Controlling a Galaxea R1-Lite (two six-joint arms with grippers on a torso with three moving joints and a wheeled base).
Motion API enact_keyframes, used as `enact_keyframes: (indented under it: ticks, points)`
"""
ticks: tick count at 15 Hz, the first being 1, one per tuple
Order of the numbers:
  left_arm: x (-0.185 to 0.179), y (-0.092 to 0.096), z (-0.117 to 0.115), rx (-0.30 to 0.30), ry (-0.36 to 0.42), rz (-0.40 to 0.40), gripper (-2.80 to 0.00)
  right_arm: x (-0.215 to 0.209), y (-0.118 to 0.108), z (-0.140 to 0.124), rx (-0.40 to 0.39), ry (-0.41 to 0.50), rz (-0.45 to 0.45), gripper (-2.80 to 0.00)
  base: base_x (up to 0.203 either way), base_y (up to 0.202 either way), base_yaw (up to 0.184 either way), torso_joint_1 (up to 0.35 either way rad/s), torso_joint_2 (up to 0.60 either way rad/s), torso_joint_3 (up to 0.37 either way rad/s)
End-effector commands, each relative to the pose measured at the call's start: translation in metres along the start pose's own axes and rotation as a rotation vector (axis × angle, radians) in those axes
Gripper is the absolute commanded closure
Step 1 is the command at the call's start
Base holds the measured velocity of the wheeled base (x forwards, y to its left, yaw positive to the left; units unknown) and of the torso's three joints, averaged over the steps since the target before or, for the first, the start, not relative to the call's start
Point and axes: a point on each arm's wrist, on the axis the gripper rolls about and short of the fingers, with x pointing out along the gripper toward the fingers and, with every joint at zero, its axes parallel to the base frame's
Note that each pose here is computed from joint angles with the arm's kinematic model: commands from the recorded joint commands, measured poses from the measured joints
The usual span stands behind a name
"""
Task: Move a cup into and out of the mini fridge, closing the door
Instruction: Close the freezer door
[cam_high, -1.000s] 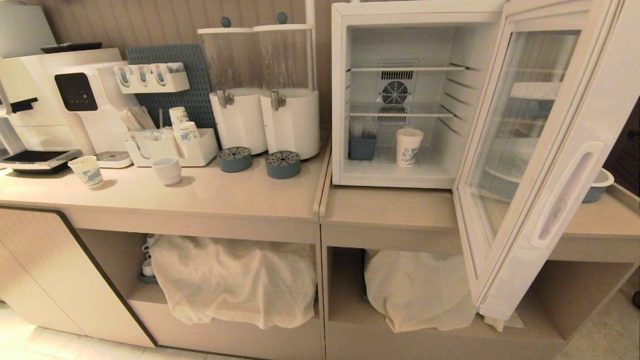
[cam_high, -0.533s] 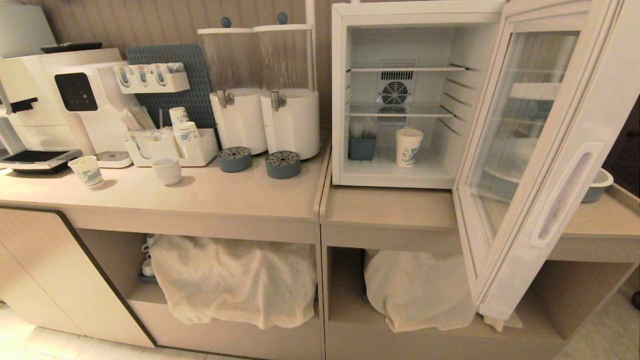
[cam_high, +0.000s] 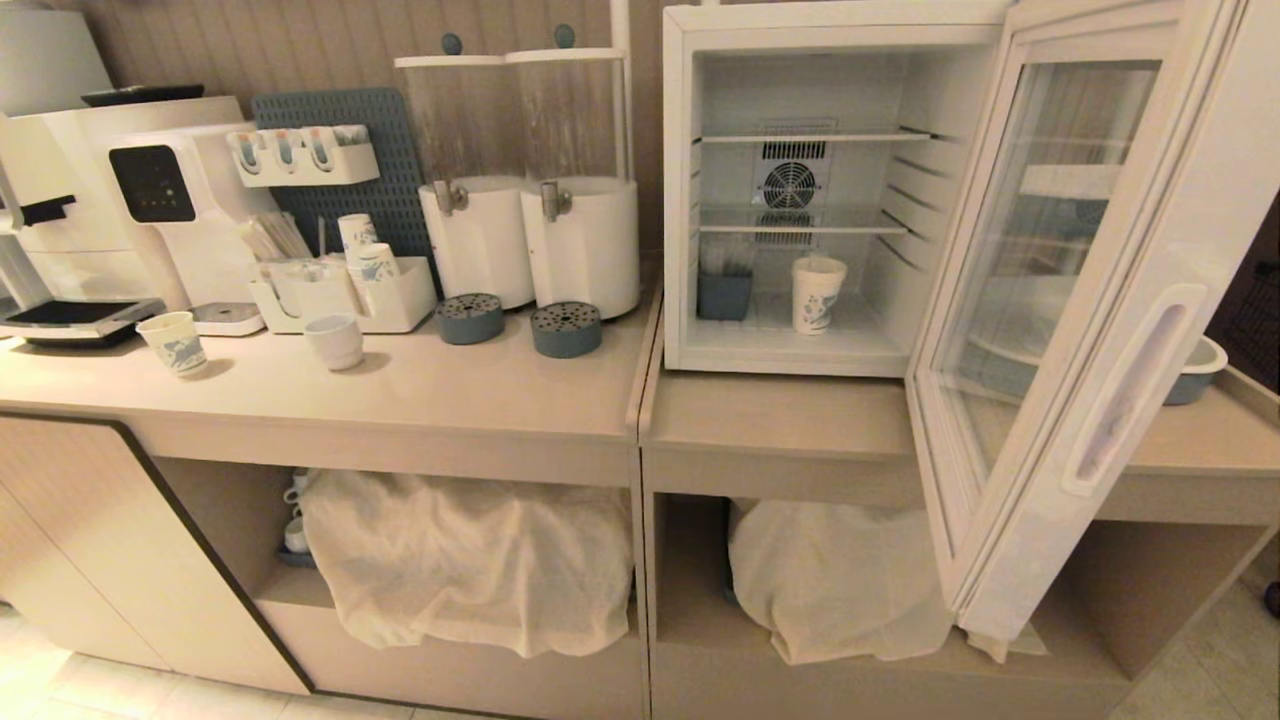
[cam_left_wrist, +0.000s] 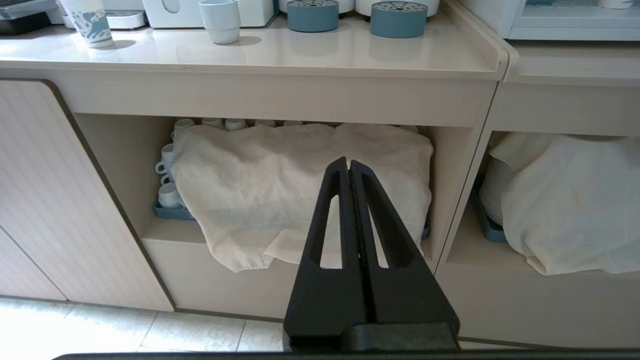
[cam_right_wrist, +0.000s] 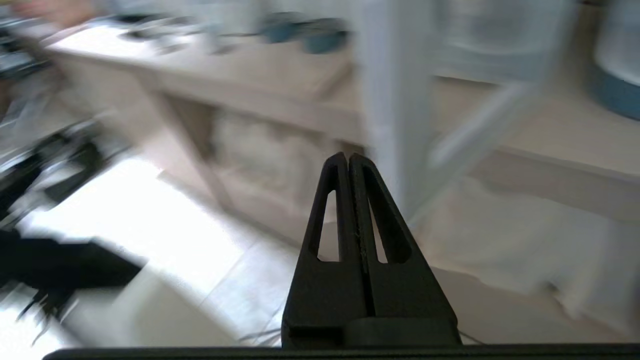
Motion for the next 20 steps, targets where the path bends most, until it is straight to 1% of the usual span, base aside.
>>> enact_keyframes:
  ticks: [1, 2, 3, 4, 6, 7, 8, 9, 10, 12, 14, 15, 17, 18, 19, 20]
  points:
    - [0.001, 0.000, -0.005, 0.000, 0.018, 0.001, 0.00, 0.040, 0.007, 0.012, 0.024, 0.048, -0.130, 0.00, 0.000, 0.000, 0.000, 0.000, 0.00, 0.000]
    - [0.001, 0.000, -0.005, 0.000, 0.019, 0.001, 0.00, 0.053, 0.007, 0.014, 0.055, 0.038, -0.203, 0.00, 0.000, 0.000, 0.000, 0.000, 0.00, 0.000]
    - [0.001, 0.000, -0.005, 0.000, 0.018, 0.001, 0.00, 0.069, 0.006, 0.008, 0.065, 0.059, -0.247, 0.00, 0.000, 0.000, 0.000, 0.000, 0.00, 0.000]
    - [0.001, 0.000, -0.005, -0.002, 0.018, 0.001, 0.00, 0.082, 0.003, -0.003, 0.066, 0.082, -0.261, 0.00, 0.000, 0.000, 0.000, 0.000, 0.00, 0.000]
    - [0.001, 0.000, -0.005, -0.002, 0.018, 0.001, 0.00, 0.105, -0.003, -0.024, 0.076, 0.110, -0.246, 0.00, 0.000, 0.000, 0.000, 0.000, 0.00, 0.000]
    - [0.001, 0.000, -0.005, -0.002, 0.016, 0.001, 0.00, 0.113, -0.009, -0.027, 0.076, 0.111, -0.241, 0.00, 0.000, 0.000, 0.000, 0.000, 0.00, 0.000]
    - [0.001, 0.000, -0.005, -0.002, 0.018, 0.001, 0.00, 0.119, -0.019, -0.026, 0.084, 0.110, -0.258, 0.00, 0.000, 0.000, 0.000, 0.000, 0.00, 0.000]
    - [0.001, 0.000, -0.005, -0.002, 0.016, 0.001, 0.00, 0.123, -0.033, -0.026, 0.094, 0.108, -0.274, 0.00, 0.000, 0.000, 0.000, 0.000, 0.00, 0.000]
    - [0.001, 0.000, -0.005, -0.002, 0.018, 0.001, 0.00, 0.124, -0.050, -0.025, 0.102, 0.109, -0.252, 0.00, 0.000, 0.000, 0.000, 0.000, 0.00, 0.000]
    - [0.001, 0.000, -0.005, -0.002, 0.018, 0.001, 0.00, 0.119, -0.084, -0.025, 0.122, 0.095, -0.140, 0.00, 0.000, 0.000, 0.000, 0.000, 0.00, 0.000]
    - [0.001, 0.000, -0.005, 0.000, 0.018, 0.001, 0.00, 0.116, -0.110, -0.029, 0.122, 0.083, -0.108, 0.00, 0.000, 0.000, 0.000, 0.000, 0.00, 0.000]
    - [0.001, 0.000, -0.005, 0.000, 0.018, 0.001, 0.00, 0.119, -0.120, -0.031, 0.112, 0.086, -0.071, 0.00, 0.000, 0.000, 0.000, 0.000, 0.00, 0.000]
    - [0.001, 0.000, -0.005, 0.000, 0.019, 0.001, 0.00, 0.139, -0.129, -0.037, 0.065, 0.110, 0.058, 0.00, 0.000, 0.000, 0.000, 0.000, 0.00, 0.000]
    - [0.001, 0.000, -0.005, 0.000, 0.018, 0.001, 0.00, 0.159, -0.128, -0.040, 0.030, 0.134, 0.150, 0.00, 0.000, 0.000, 0.000, 0.000, 0.00, 0.000]
    - [0.001, 0.000, -0.006, 0.000, 0.019, 0.001, 0.00, 0.181, -0.126, -0.045, -0.008, 0.155, 0.219, 0.00, 0.000, 0.000, 0.000, 0.000, 0.00, 0.000]
    - [0.001, 0.000, -0.005, 0.000, 0.018, 0.001, 0.00, 0.199, -0.123, -0.048, -0.044, 0.170, 0.257, 0.00, 0.000, 0.000, 0.000, 0.000, 0.00, 0.000]
